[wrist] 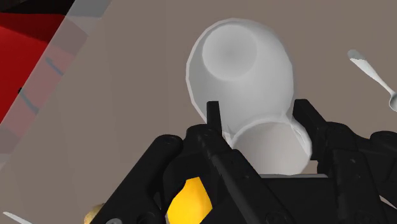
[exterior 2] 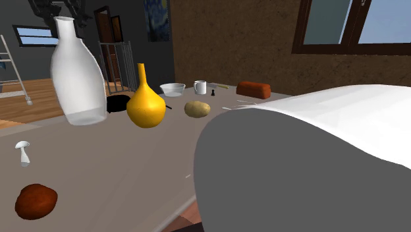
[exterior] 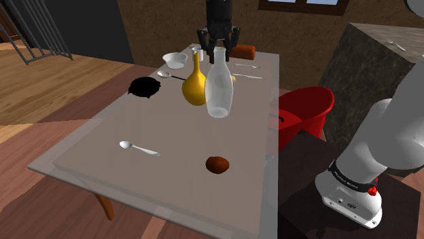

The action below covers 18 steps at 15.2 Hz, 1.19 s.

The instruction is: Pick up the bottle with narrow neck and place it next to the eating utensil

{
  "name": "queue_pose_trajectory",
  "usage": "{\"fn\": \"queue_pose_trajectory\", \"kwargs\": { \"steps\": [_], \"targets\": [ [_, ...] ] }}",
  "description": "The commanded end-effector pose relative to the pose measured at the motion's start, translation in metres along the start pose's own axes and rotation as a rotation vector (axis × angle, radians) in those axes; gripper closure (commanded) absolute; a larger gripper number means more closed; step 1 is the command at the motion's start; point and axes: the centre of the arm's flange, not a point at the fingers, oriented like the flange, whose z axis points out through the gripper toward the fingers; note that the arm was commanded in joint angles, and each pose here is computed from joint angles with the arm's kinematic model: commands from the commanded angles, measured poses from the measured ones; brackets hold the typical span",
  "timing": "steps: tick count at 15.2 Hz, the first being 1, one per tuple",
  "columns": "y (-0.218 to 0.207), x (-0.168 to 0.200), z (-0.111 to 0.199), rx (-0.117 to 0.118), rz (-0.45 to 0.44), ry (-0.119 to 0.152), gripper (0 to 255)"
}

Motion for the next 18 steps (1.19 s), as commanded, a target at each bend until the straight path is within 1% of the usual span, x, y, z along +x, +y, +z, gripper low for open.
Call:
{"fn": "queue_pose_trajectory", "kwargs": {
  "steps": [1,14,15,18],
  "targets": [
    [-0.023,-0.004,0.011,0.001,0.001,0.001,255],
    [-0.175,-0.031,0.087,0.001,0.001,0.001,255],
    [-0.183,-0.033,0.09,0.001,0.001,0.001,255],
    [-0.183,-0.031,0.106,0.001,0.001,0.001,255]
  ]
}}
